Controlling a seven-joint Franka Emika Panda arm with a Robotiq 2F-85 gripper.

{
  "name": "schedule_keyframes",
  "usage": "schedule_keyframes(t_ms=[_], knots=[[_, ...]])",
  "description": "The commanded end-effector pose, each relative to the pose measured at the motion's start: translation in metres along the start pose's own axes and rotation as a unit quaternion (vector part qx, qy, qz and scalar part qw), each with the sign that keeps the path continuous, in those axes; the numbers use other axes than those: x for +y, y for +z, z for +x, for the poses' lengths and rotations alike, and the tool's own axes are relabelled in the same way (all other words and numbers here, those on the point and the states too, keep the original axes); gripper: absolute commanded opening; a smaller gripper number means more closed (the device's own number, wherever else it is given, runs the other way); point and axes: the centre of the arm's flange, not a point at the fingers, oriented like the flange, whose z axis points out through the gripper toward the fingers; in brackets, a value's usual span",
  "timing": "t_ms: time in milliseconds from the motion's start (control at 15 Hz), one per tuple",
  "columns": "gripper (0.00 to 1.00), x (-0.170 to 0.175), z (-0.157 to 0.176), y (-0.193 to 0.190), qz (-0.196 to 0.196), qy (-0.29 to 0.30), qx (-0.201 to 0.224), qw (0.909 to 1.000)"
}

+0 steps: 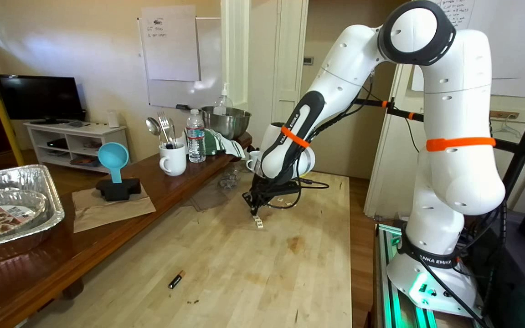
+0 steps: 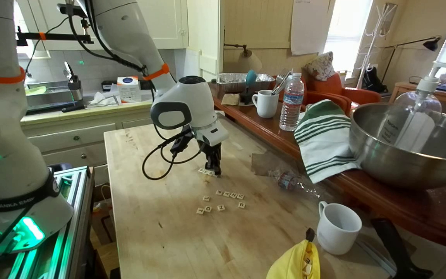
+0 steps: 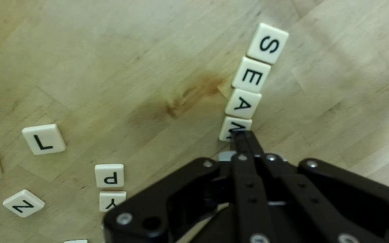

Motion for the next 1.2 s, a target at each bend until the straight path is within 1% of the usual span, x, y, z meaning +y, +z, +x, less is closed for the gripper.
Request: schedule_keyframes(t_ms=[0,267,600,933,1133], knots=[[0.0,0.004,-0.018,0.011,-0.023,0.01,-0.022,0.9994],[0.0,0.001,-0.015,0.001,-0.023,0.009,-0.007,0.9997],[0.0,-0.001,-0.012,-0.013,-0.017,0.009,-0.003,0.9998],[0.0,-0.003,-0.008,-0.019,-0.008,0.007,0.008,0.9999],[0.0,-0.006,-0.009,-0.026,-0.001,0.001,0.006,1.0]])
